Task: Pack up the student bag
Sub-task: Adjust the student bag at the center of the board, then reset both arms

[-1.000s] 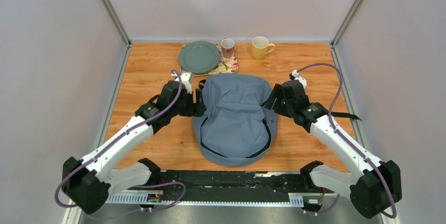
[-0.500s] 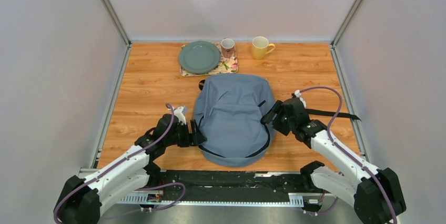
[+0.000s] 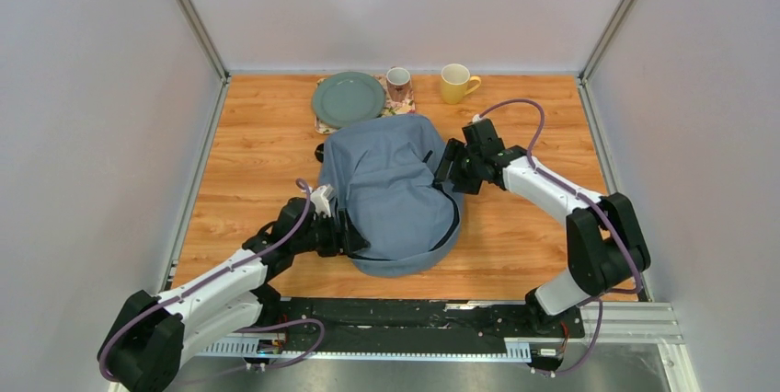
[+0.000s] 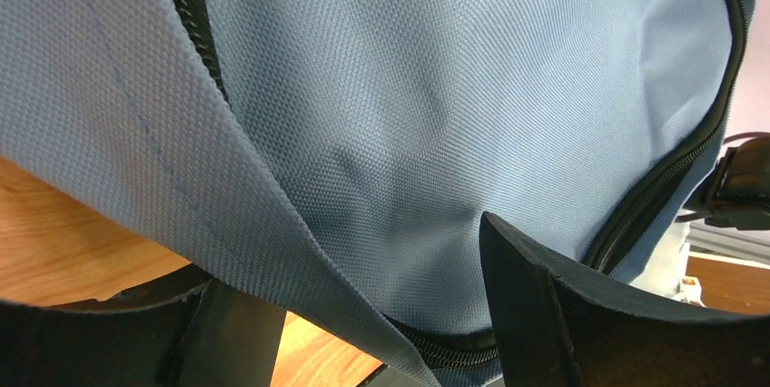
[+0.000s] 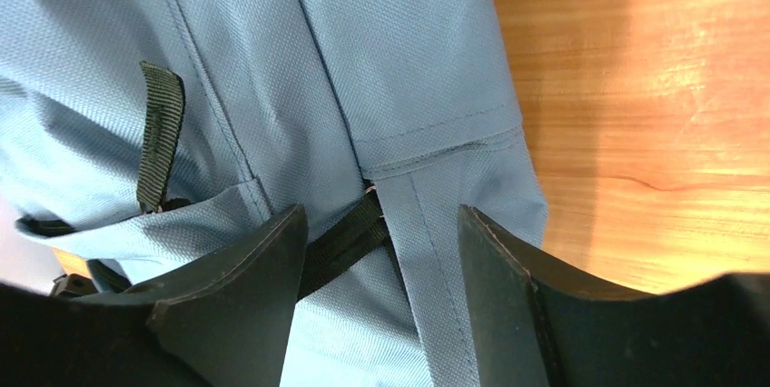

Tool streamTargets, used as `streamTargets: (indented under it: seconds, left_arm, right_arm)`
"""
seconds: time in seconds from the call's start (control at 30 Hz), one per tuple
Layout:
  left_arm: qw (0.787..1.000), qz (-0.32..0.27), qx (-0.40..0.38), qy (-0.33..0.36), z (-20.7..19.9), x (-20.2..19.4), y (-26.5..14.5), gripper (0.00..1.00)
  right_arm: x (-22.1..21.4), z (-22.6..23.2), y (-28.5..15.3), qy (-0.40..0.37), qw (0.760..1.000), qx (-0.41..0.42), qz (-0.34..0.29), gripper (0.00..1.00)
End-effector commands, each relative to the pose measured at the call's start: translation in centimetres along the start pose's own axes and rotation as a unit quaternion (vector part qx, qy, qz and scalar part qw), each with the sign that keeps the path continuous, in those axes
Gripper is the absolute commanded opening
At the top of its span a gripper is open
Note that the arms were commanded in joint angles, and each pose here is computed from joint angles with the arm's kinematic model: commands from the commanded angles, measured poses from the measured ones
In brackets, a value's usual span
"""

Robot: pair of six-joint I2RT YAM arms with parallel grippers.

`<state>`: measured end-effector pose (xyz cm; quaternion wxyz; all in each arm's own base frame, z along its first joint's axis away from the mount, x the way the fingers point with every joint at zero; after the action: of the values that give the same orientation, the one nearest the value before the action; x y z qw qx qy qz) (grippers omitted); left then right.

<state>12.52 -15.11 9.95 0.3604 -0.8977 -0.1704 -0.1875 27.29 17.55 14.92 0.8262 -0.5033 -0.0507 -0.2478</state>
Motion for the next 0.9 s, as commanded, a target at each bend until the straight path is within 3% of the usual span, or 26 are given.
streamTargets:
  seconds: [0.0,0.23,0.33,0.43,0.53,0.7,0.87]
  left_arm:
    - [0.999,-0.026,-0.003,0.028,-1.3,1.9,-0.2,0.80]
    - [0.997,-0.042,0.058,0.043,-1.3,3.2,-1.1,0.80]
    - [0.989,-0.064,0.129,0.029,-0.6,3.7,-2.3,0.80]
    - [0.967,-0.134,0.214,0.002,0.5,4.9,-3.9,0.80]
    - [0.962,-0.169,0.213,0.008,0.3,5.3,-4.9,0.81]
    - [0.947,-0.213,0.239,0.014,0.2,6.2,-6.7,0.81]
    - [0.934,-0.200,0.294,0.017,0.7,6.2,-7.7,0.82]
  right_arm:
    - [1.5,3.0,-2.0,-0.021,0.998,0.057,-0.026,0.65]
    - [0.5,0.3,-4.3,-0.011,0.996,0.009,-0.086,0.66]
    - [0.7,-1.2,-6.2,-0.011,0.989,-0.037,-0.142,0.67]
    - [1.5,-2.6,-8.1,0.000,0.974,-0.087,-0.208,0.70]
    - [1.9,-2.6,-9.5,0.006,0.967,-0.086,-0.240,0.71]
    - [2.3,-1.4,-10.6,0.015,0.965,-0.046,-0.256,0.74]
    - [2.4,-0.5,-10.4,0.027,0.969,-0.022,-0.245,0.76]
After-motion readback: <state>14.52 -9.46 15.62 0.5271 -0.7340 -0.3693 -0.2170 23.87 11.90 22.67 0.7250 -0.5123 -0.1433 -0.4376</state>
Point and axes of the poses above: each gripper's point midway between its finger pads, its own y axis out along the fingers, its own z axis along the line the jaws close on, x = y × z, the point moved 8 cm from there along -y, back along the fingers, and after that the axes turned 1 degree about y, right-handed, at the moved point
